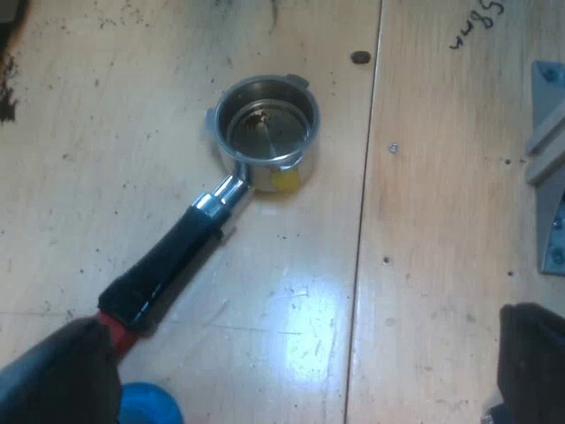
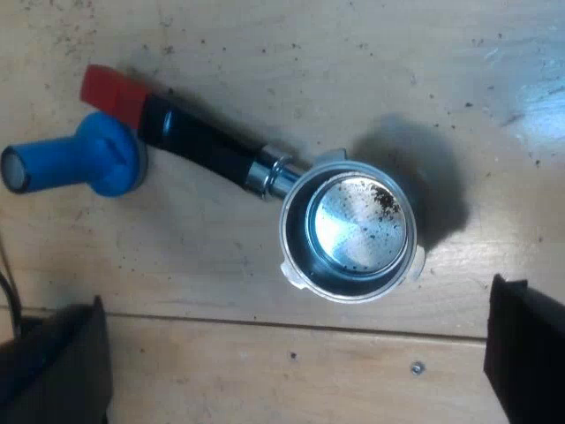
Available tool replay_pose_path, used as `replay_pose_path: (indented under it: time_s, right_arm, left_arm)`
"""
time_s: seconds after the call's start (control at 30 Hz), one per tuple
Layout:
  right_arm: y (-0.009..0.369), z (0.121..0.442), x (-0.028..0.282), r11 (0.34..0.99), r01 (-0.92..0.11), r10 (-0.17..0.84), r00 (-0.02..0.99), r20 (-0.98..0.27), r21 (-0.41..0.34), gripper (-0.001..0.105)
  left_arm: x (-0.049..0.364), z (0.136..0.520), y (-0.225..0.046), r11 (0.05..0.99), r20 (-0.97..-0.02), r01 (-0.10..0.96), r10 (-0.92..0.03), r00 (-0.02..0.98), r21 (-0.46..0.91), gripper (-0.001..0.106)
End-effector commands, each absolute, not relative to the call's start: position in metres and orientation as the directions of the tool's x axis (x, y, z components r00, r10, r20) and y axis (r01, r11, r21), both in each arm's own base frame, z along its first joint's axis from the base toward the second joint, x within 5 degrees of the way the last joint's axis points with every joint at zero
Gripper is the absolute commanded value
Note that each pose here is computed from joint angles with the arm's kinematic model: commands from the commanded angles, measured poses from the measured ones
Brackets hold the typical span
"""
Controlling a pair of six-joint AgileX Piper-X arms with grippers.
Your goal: Put the handle in the coffee machine
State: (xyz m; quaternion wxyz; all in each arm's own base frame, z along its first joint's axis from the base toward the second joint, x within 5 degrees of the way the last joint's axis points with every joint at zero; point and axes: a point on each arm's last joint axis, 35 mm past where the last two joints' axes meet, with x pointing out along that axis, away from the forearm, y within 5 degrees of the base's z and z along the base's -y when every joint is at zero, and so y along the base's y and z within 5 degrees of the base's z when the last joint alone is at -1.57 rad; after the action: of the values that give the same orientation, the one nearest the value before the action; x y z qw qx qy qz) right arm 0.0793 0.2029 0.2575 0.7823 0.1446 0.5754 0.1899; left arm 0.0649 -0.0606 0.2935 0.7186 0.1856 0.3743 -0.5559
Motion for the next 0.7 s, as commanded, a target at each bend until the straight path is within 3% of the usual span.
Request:
replay_pose_path:
  time_s: [0.03, 0.2, 0.37, 0.57, 0.7]
  right_arm:
    - [0.209, 0.254, 0.081, 0.898, -0.061, 0.436, 0.257, -0.863, 0.435, 0.087]
    - [0.22, 0.233, 0.084, 0.921, 0.037, 0.375, 0.198, -0.906, 0.389, 0.087]
    - [0.229, 0.217, 0.086, 0.934, 0.047, 0.344, 0.155, -0.926, 0.355, 0.087]
    - [0.244, 0.206, 0.091, 0.916, 0.064, 0.384, 0.143, -0.912, 0.395, 0.087]
    - [0.247, 0.195, 0.092, 0.93, 0.074, 0.35, 0.131, -0.928, 0.361, 0.087]
  left_arm:
    - [0.066, 0.296, -0.062, 0.313, -0.738, 0.94, -0.664, 0.116, -0.134, 0.088]
    - [0.067, 0.296, -0.062, 0.313, -0.735, 0.941, -0.667, 0.121, -0.13, 0.088]
    - [0.069, 0.298, -0.064, 0.311, -0.721, 0.944, -0.679, 0.139, -0.111, 0.088]
    - [0.071, 0.3, -0.065, 0.31, -0.709, 0.946, -0.688, 0.155, -0.094, 0.088]
    - [0.071, 0.3, -0.065, 0.31, -0.709, 0.946, -0.688, 0.155, -0.094, 0.088]
